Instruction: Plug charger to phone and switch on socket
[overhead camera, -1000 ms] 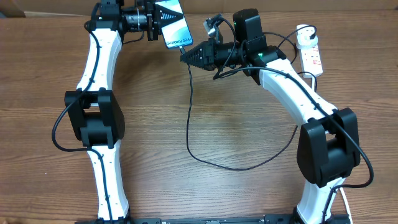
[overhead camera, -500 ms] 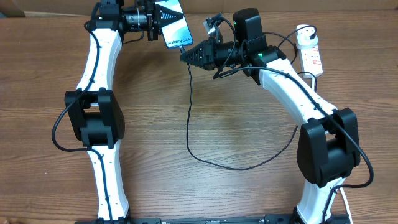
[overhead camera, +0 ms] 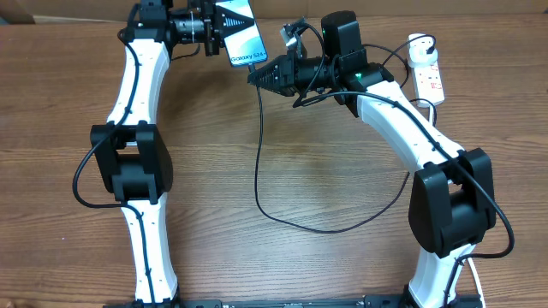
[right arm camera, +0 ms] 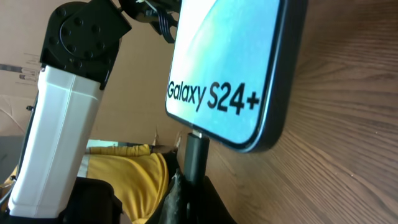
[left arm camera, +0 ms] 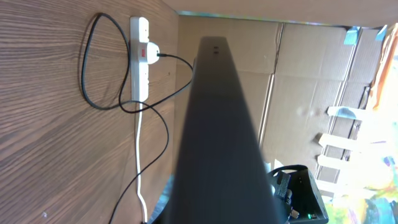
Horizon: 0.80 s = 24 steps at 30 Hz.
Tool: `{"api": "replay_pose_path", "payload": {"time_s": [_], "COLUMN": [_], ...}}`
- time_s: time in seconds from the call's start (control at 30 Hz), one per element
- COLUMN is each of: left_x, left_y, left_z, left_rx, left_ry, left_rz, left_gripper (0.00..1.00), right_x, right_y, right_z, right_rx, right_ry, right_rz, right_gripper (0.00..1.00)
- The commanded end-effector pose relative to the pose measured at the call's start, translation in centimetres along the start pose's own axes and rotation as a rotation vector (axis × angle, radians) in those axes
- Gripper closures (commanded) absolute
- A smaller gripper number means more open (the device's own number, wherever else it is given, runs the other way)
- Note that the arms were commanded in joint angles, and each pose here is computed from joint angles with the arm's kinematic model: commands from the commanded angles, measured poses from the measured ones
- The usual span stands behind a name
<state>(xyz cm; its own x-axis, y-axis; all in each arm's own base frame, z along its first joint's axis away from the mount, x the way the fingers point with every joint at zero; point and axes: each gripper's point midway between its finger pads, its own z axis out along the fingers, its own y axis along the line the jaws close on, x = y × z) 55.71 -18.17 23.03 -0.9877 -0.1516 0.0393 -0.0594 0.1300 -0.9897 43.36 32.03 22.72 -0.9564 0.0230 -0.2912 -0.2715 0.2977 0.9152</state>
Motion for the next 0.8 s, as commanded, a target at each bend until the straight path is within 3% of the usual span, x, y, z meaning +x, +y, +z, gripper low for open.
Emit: {"api": "replay_pose_path", "payload": {"time_s": [0.0,0.37,0.4,0.5,0.57,0.77], "left_x": [3.0,3.5,3.5,3.2,3.1,2.6], "left_y": [-2.9,-3.2,-3.2,-3.2,-3.1,-3.0], "left_z": [2.1,2.2,2.1,1.7,1.5,0.7], "left_rx": [0.053,0.073,0.073,0.072,0.072,0.07], "left_ry": [0.112,0.142,0.141,0.13,0.124,0.106], "left_rz": [0.054,0.062,0.062,0.069,0.069,0.075], "left_gripper": [0.96,0.96,0.96,0.96,0.96,0.96], "right_x": [-1.6,-1.6,-1.5,-1.5,-1.5,-1.8], "right_y": [-1.0,-2.0,-1.9,-2.0,-1.9,-2.5], "right_z": [-0.1,0.3,0.3,0.1,-0.1,-1.6], "right_rx": [0.041,0.042,0.04,0.036,0.027,0.023], "right_ry": [-0.065,-0.055,-0.054,-0.049,-0.044,-0.042], "right_rz": [-0.007,0.005,0.004,0.009,0.008,0.017], "right_gripper": [0.96,0.96,0.94,0.67,0.56,0.48]}}
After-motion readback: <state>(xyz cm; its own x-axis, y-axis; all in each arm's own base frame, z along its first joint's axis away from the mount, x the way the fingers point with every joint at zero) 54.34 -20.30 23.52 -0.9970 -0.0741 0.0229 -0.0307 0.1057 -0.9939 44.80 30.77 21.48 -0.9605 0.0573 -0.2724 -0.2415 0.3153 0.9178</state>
